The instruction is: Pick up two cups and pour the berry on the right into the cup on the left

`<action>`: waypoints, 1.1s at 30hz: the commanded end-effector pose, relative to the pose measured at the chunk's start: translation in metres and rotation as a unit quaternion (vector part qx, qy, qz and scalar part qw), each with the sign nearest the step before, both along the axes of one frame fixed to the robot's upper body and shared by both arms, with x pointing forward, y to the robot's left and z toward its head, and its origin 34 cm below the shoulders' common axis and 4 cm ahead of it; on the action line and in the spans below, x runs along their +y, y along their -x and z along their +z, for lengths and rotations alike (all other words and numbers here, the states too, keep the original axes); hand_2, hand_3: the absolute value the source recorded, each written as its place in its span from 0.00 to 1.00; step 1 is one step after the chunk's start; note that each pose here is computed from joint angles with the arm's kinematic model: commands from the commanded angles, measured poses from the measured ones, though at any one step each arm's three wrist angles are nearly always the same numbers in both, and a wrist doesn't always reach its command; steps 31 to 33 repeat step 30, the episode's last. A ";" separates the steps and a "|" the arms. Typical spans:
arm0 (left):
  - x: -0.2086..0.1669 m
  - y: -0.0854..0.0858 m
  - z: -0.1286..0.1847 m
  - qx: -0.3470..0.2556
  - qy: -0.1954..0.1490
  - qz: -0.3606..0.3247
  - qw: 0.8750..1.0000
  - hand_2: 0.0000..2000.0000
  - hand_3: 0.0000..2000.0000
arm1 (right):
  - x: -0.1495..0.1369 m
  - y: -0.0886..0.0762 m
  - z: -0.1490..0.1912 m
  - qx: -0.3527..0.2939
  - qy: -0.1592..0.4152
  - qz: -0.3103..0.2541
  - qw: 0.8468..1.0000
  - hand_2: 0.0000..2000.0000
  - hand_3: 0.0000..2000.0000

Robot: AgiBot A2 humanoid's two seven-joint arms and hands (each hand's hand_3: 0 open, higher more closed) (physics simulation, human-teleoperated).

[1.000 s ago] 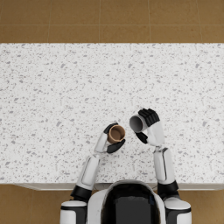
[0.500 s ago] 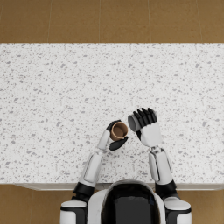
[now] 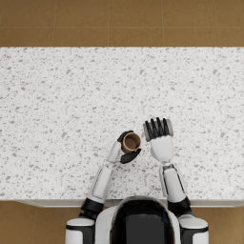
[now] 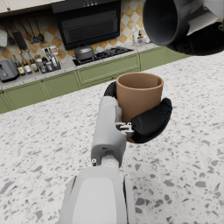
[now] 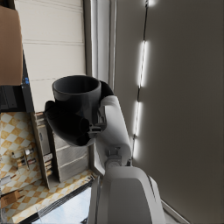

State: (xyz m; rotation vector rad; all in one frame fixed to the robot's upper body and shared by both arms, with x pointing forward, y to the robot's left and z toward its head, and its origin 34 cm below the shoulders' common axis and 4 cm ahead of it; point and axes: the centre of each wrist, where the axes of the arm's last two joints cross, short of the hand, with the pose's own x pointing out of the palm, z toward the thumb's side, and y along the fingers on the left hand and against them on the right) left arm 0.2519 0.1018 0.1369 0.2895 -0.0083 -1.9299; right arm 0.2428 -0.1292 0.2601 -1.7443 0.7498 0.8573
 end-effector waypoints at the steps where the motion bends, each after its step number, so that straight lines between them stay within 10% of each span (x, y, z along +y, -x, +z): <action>1: 0.000 0.000 0.000 0.000 0.000 0.000 1.000 1.00 0.64 | 0.004 0.003 0.009 -0.022 0.004 -0.001 1.000 1.00 0.64; 9: -0.002 -0.005 0.008 -0.010 0.008 0.002 1.000 1.00 0.64 | 0.004 0.007 0.010 -0.059 0.084 -0.067 0.992 1.00 0.64; 33: -0.005 -0.004 0.004 -0.003 0.007 -0.003 1.000 1.00 0.64 | 0.002 0.010 0.008 -0.061 0.092 -0.083 0.990 1.00 0.64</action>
